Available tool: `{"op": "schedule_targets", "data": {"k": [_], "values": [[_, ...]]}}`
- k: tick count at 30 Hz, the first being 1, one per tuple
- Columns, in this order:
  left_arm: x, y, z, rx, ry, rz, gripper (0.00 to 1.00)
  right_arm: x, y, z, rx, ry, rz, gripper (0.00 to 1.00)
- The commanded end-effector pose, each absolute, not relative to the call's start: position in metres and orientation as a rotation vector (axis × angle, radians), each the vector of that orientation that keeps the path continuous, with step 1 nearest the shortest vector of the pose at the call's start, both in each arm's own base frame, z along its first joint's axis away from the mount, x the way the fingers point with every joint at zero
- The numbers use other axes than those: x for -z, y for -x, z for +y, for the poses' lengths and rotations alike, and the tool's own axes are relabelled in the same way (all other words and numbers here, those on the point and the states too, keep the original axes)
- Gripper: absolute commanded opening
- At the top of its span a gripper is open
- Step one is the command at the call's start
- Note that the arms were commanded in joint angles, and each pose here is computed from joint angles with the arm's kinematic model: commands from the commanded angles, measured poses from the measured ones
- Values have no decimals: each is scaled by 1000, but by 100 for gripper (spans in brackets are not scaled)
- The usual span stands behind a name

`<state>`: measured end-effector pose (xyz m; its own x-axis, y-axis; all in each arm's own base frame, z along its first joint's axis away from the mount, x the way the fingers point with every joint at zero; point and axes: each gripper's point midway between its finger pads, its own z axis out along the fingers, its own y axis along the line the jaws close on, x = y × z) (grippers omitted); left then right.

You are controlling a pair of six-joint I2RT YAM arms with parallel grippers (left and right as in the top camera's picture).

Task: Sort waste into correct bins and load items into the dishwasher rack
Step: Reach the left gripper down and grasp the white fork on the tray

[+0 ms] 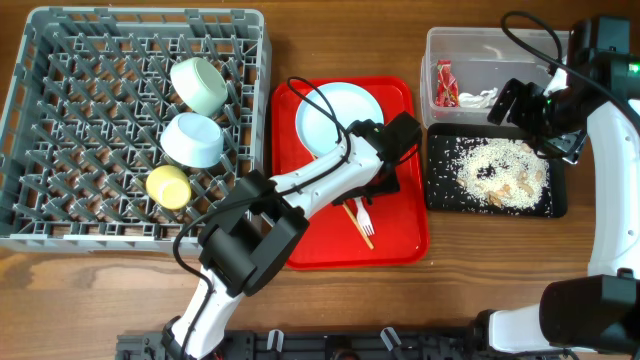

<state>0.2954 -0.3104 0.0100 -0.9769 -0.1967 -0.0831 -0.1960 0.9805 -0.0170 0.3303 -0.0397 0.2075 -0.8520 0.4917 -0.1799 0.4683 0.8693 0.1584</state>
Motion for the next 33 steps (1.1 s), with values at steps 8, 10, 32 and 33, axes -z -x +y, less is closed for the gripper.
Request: {"op": "schedule_targets", "data": {"k": [8, 10, 32, 33], "values": [[-1, -287, -316, 52, 326, 3096, 74, -212, -333, -40, -158, -702, 2818, 100], [-1, -284, -319, 79, 329, 3118, 74, -212, -333, -40, -158, -700, 2819, 100], [14, -267, -302, 17, 401, 3182, 25, -212, -332, -40, -159, -700, 2819, 100], [14, -269, -299, 9, 414, 3184, 16, -212, -332, -40, -159, -700, 2819, 100]]}}
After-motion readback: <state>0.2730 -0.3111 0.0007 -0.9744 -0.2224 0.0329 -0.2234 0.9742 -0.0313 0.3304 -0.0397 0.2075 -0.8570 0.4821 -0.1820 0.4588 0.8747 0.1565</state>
